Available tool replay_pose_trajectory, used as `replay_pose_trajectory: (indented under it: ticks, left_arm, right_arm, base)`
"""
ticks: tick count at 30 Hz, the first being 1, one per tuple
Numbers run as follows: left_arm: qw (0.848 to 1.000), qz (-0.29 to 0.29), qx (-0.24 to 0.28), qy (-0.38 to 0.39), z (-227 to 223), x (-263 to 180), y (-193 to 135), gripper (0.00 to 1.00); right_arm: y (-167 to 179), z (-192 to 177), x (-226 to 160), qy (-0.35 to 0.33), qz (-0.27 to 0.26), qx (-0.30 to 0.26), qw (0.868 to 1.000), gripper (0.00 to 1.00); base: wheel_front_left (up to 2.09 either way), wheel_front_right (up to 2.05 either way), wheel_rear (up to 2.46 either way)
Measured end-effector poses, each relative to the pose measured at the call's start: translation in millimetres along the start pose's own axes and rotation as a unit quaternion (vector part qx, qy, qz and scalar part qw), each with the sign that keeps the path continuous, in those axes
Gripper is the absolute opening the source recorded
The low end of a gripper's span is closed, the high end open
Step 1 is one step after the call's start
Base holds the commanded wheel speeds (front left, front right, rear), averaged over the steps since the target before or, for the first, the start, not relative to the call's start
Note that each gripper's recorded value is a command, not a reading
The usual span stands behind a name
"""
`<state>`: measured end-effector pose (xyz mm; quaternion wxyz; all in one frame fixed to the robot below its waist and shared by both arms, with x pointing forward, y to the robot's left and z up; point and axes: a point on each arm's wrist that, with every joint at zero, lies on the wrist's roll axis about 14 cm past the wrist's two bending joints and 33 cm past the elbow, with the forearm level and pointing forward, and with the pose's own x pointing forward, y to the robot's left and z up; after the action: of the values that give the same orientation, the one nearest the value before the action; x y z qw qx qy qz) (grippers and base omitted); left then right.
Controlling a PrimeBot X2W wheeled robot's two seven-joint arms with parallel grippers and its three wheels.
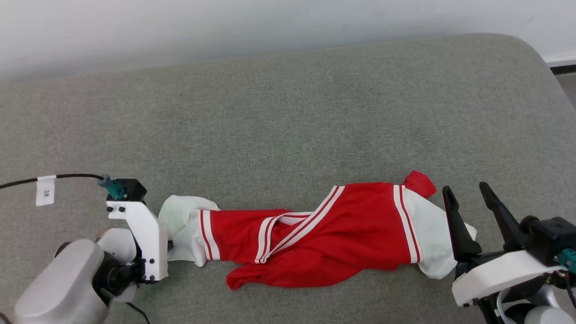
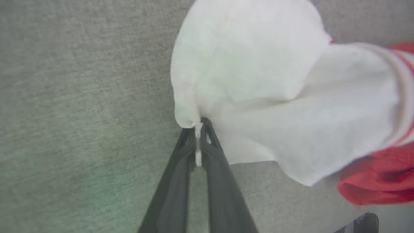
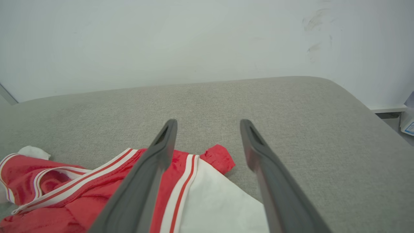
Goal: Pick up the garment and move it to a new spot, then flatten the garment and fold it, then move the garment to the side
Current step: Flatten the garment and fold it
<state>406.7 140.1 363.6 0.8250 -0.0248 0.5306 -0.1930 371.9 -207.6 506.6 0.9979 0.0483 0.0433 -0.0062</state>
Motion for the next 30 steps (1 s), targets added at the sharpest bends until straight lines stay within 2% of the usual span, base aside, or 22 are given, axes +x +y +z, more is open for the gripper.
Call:
replay_pose_trajectory:
  ticks: [7, 11, 13, 14, 18, 23, 26, 27, 28, 29, 30]
  left_arm:
    - [0.996, 0.018, 0.013, -0.091, 13, -14, -1, 0.00]
    - [0.985, 0.033, 0.026, -0.166, 36, -34, -3, 0.00]
    - [0.979, 0.041, 0.033, -0.198, 47, -45, -3, 0.00]
    - [0.970, 0.041, 0.045, -0.234, 59, -57, -9, 0.00]
    - [0.964, 0.037, 0.057, -0.258, 69, -63, -17, 0.00]
    - [0.960, 0.034, 0.067, -0.271, 79, -63, -19, 0.00]
    - [0.960, 0.034, 0.066, -0.271, 80, -60, -18, 0.00]
    - [0.959, 0.037, 0.065, -0.272, 79, -58, -14, 0.00]
    - [0.960, 0.038, 0.063, -0.272, 79, -59, -12, 0.00]
    - [0.959, 0.041, 0.061, -0.273, 78, -59, -11, 0.00]
    - [0.959, 0.042, 0.060, -0.273, 78, -59, -10, 0.00]
  right_arm:
    - [-8, -7, -7, 0.032, -0.006, 0.026, 0.999, 1.00]
    - [-26, -34, -16, 0.108, -0.026, 0.052, 0.992, 1.00]
    - [-38, -55, -24, 0.170, -0.039, 0.060, 0.983, 1.00]
    - [-56, -80, -34, 0.256, -0.057, 0.068, 0.963, 1.00]
    - [-67, -92, -30, 0.321, -0.065, 0.072, 0.942, 1.00]
    - [-65, -107, -12, 0.379, -0.056, 0.066, 0.921, 1.00]
    - [-60, -124, -7, 0.420, -0.047, 0.066, 0.904, 1.00]
    - [-53, -140, -6, 0.459, -0.038, 0.076, 0.884, 1.00]
    - [-51, -144, -6, 0.471, -0.037, 0.077, 0.878, 0.69]
    - [-50, -146, -5, 0.477, -0.035, 0.081, 0.874, 0.27]
    - [-50, -147, -5, 0.482, -0.034, 0.084, 0.872, 0.00]
  base:
    - [0.00, 0.00, 0.00]
    - [0.00, 0.00, 0.00]
    - [0.00, 0.00, 0.00]
    - [0.00, 0.00, 0.00]
    - [0.00, 0.00, 0.00]
    - [0.00, 0.00, 0.00]
    - [0.00, 0.00, 0.00]
    - [0.00, 0.00, 0.00]
    - [0.00, 0.00, 0.00]
    - [0.00, 0.00, 0.00]
    - [0.00, 0.00, 0.00]
